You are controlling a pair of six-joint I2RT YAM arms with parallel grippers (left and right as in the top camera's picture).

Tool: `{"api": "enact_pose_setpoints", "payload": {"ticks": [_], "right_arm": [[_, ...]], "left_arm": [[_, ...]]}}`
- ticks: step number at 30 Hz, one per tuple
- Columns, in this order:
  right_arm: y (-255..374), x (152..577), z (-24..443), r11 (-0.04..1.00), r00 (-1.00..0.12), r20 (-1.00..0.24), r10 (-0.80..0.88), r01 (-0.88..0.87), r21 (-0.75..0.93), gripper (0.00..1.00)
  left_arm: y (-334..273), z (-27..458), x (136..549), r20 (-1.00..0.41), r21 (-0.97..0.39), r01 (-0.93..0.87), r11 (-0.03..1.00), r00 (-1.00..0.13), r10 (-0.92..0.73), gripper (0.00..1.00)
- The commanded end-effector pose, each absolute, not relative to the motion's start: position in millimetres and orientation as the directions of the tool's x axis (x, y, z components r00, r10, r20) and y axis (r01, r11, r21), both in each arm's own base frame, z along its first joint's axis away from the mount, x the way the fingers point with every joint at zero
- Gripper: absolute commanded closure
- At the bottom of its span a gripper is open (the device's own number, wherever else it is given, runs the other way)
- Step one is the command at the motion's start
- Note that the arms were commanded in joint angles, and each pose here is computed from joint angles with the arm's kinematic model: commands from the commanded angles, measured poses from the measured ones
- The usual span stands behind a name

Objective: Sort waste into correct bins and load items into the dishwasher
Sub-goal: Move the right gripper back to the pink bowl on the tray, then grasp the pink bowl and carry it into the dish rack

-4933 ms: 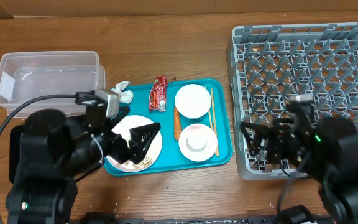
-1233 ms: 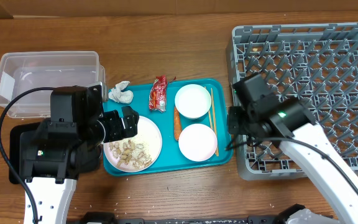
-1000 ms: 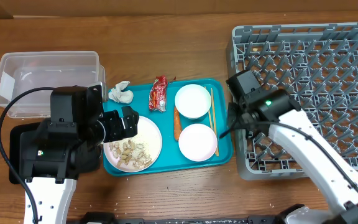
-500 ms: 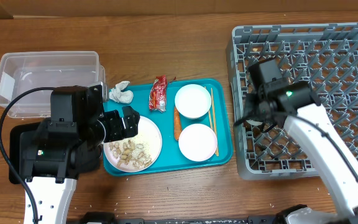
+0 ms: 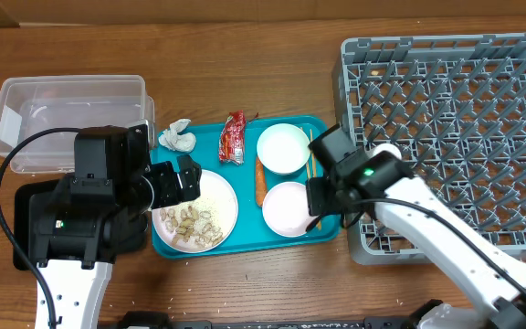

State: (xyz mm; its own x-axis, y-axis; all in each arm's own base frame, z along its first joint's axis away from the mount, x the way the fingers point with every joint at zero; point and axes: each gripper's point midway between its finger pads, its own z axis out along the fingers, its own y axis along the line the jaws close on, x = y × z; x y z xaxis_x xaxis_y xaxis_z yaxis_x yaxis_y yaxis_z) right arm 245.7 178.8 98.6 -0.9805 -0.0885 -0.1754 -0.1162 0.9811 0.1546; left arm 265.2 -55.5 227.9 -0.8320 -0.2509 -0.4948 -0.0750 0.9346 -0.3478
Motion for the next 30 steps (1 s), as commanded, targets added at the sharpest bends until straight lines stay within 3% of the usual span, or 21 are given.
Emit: {"api": "enact_pose_setpoints", "payload": {"ticks": [1,5,12,23,28,30], "right_arm": [[182,242,80,0.984,-0.989,-0.144,-0.034,-0.059,0.169,0.44],[188,250,71,0.979,-0.984,-0.177,-0.003,-0.039,0.198,0.46],[183,244,51,0.981,-0.988,-0.156,0.017,-0.013,0.192,0.62],[185,247,35,0.984,-0.991,-0.133,0.019,-0.005,0.176,0.69],[188,250,29,0.983,-0.991,-0.126,0.052,0.029,0.180,0.82],[187,250,28,0.984,-0.990,-0.128,0.053,0.029,0.178,0.93]], "left_arm": [[-52,233,269,-0.515,-0.333,-0.073,0.940,-0.821,-0.246,0.00],[-52,234,269,-0.515,-0.333,-0.073,0.940,-0.821,-0.246,0.00],[-52,234,269,-0.515,-0.333,-0.073,0.940,-0.821,-0.246,0.00],[-52,233,269,-0.515,-0.333,-0.073,0.940,-0.821,-0.246,0.00],[-52,234,269,-0.515,-0.333,-0.073,0.940,-0.821,-0.246,0.00],[-52,234,269,-0.515,-0.333,-0.073,0.940,-0.821,-0.246,0.00]]}}
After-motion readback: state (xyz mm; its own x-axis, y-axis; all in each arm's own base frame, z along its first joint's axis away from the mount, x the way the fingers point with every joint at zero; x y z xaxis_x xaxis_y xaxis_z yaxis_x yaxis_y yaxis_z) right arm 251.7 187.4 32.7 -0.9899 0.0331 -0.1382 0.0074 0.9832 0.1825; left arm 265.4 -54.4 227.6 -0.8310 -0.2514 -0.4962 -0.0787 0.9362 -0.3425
